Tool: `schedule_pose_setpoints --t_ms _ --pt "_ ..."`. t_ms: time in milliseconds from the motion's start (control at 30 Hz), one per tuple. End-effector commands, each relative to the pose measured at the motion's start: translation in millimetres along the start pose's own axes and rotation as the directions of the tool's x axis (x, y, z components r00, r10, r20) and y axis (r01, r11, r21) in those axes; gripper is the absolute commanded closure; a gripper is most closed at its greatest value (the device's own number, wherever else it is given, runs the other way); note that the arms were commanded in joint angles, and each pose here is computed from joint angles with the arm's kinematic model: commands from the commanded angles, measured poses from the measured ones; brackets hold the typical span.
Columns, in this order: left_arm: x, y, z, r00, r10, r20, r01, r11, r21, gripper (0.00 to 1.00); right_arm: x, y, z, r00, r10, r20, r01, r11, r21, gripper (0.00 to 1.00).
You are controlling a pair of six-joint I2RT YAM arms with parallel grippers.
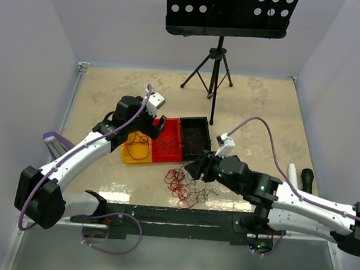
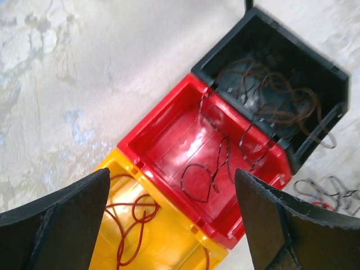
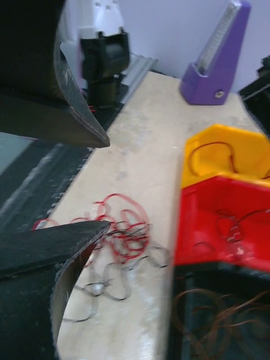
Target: Untangle the cables
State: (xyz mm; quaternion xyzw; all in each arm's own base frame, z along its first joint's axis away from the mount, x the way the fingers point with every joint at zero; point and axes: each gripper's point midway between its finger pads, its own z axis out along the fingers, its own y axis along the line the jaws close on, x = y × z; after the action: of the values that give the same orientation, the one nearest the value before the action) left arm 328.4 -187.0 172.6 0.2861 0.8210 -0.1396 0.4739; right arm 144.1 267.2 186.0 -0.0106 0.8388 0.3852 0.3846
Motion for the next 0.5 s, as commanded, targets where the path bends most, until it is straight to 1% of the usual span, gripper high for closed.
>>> schedule_pose_setpoints --t_ms 0,33,100,200,300,333,367,467 --pt "-37.4 -10.1 -22.3 1.000 -0.004 0.021 0.002 0.998 0.070 0.00 -48.5 39.9 45.9 0.985 -0.115 0.132 0.106 0.992 0.072 0.38" --pt "-41.0 -6.2 -26.2 1.000 -0.008 0.015 0.007 0.998 0.058 0.00 -54.6 41.5 58.4 0.979 -0.146 0.145 0.131 0.986 0.106 0.37" --pt "-58.3 14.2 -38.6 0.998 -0.043 0.049 0.043 0.999 0.008 0.00 -63.9 41.5 85.4 0.970 -0.182 0.159 0.160 0.977 0.142 0.36" --pt "-76.1 49.3 -52.7 0.990 -0.114 0.083 0.120 0.990 -0.070 0.00 -83.7 39.1 119.9 0.962 -0.186 0.198 0.158 0.976 0.150 0.41" --pt "-88.4 89.4 -69.2 0.979 -0.176 0.106 0.191 0.970 -0.154 0.00 -94.1 29.7 145.7 0.954 -0.210 0.215 0.169 0.966 0.194 0.49" --pt "-91.8 101.4 -75.0 0.968 -0.221 0.122 0.240 0.956 -0.170 0.00 -91.5 25.6 155.6 0.952 -0.225 0.205 0.181 0.960 0.212 0.52" --pt "-95.9 108.3 -79.7 0.962 -0.235 0.136 0.255 0.954 -0.159 0.00 -93.8 27.3 160.9 0.950 -0.231 0.213 0.184 0.959 0.218 0.54" --pt "-108.9 133.6 -92.7 0.956 -0.241 0.166 0.272 0.941 -0.200 0.00 -94.4 29.1 178.4 0.945 -0.249 0.210 0.199 0.952 0.231 0.63"
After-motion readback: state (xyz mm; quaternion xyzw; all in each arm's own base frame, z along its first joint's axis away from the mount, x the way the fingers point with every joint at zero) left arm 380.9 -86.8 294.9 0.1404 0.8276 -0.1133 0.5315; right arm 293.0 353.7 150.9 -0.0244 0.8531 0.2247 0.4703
